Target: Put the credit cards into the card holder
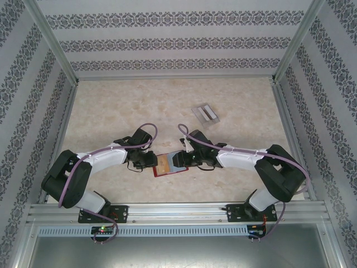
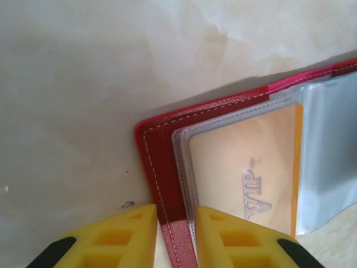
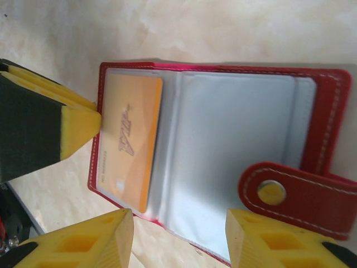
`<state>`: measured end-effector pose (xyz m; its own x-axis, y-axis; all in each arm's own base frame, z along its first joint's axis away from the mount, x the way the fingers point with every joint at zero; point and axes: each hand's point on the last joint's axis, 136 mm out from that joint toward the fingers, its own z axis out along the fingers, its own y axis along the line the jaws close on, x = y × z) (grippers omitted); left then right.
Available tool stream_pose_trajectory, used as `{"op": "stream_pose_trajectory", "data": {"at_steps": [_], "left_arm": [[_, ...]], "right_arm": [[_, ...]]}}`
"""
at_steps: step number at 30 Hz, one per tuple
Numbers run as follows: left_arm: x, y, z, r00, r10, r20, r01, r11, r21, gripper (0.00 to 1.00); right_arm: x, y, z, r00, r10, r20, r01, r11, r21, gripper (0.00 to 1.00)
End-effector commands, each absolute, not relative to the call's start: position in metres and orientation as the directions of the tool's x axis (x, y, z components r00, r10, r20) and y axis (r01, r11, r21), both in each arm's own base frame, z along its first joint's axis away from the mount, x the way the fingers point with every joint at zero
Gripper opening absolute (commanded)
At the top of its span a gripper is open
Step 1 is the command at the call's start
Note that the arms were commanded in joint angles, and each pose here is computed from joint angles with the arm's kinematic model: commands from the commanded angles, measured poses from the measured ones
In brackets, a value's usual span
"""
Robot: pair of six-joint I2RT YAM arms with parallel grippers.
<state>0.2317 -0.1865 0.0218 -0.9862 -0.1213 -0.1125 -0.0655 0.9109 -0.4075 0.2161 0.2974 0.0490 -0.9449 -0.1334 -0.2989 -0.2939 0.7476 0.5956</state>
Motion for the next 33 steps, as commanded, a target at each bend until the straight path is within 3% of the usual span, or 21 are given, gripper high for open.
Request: {"op": "stream_pose_trajectory", "data": {"at_steps": [1,13,21,33], "left_arm": [[0.232,-0.191,0.025,-0.986,-0.119,-0.116,-0.059,0.903,-0.426,0.25],[0.232,-0.191,0.024,-0.987,-0.115,-0.110,-0.059,0.904,-0.423,0.25],[0.233,-0.192,0.026,-0.986,-0.116,-0.119,-0.054,0.899,-0.434,0.25],[0.234,-0.192,0.028,-0.988,-0.111,-0.112,-0.053,0.903,-0.426,0.25]], "right_arm": [[0.210,0.280,0.034,-0.950,-0.131,-0.284,-0.272,0.794,0.543,0.49],[0.209,0.289,0.021,-0.960,-0.147,-0.239,-0.258,0.796,0.548,0.49],[0.214,0.304,0.034,-0.952,-0.163,-0.258,-0.289,0.755,0.588,0.36],[0.215,0.308,0.043,-0.946,-0.173,-0.275,-0.309,0.741,0.596,0.36]]}}
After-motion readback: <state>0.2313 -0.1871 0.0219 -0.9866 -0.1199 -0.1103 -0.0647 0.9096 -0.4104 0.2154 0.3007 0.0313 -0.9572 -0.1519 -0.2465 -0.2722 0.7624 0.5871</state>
